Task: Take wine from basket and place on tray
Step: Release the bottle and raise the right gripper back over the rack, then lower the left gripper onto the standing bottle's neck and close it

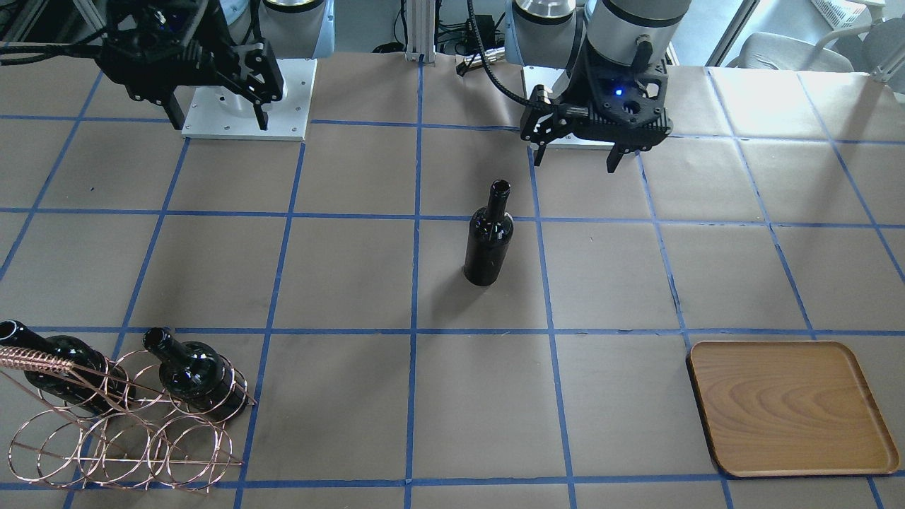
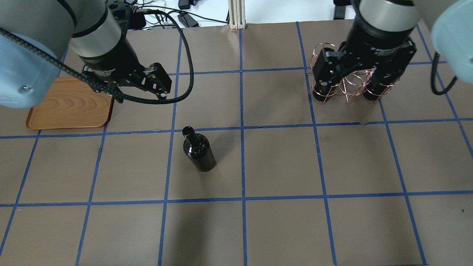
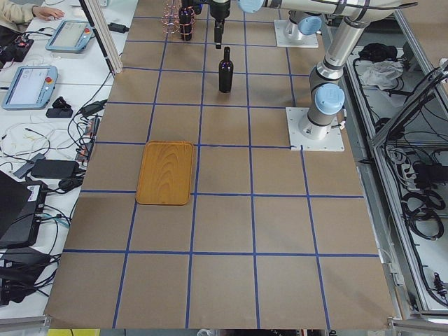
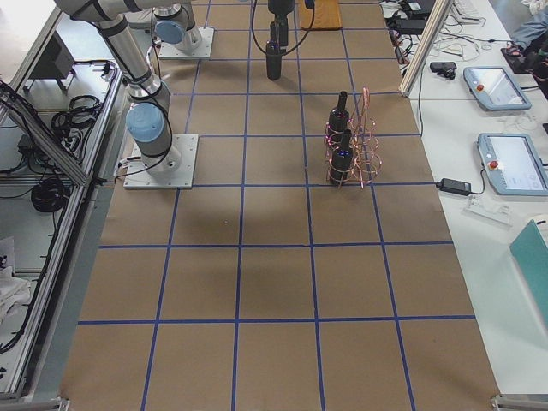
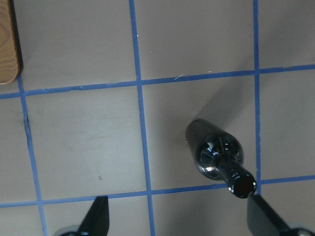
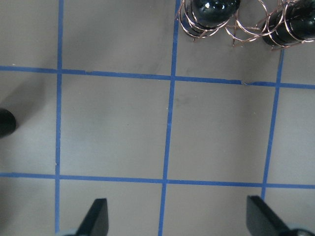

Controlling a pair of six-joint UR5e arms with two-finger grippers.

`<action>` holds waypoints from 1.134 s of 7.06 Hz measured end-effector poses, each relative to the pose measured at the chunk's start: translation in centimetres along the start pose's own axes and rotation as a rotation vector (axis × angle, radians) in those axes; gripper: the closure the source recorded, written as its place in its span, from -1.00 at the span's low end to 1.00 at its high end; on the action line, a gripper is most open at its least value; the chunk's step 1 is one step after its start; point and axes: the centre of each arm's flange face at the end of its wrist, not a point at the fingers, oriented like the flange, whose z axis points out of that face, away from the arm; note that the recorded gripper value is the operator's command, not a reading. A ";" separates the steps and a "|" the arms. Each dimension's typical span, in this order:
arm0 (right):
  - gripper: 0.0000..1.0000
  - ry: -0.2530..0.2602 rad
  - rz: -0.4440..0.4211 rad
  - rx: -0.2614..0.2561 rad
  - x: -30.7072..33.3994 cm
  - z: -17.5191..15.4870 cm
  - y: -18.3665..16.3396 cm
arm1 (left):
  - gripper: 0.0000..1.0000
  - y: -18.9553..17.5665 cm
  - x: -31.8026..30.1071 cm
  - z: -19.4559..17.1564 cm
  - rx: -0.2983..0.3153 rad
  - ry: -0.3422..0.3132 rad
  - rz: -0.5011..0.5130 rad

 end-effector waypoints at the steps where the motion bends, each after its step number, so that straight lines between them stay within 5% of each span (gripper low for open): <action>1: -0.99 -0.004 0.001 -0.016 1.5 -0.1 0.4 | -1.00 0.6 2.0 1.4 0.000 0.008 0.007; 4: -1.00 -0.010 0.004 -0.016 2.1 -0.1 0.7 | -0.96 2.3 5.0 6.4 -0.017 0.012 0.024; 8: -1.00 -0.004 0.087 0.073 2.2 -0.8 -0.5 | -0.66 2.8 5.1 10.1 -0.084 0.006 0.023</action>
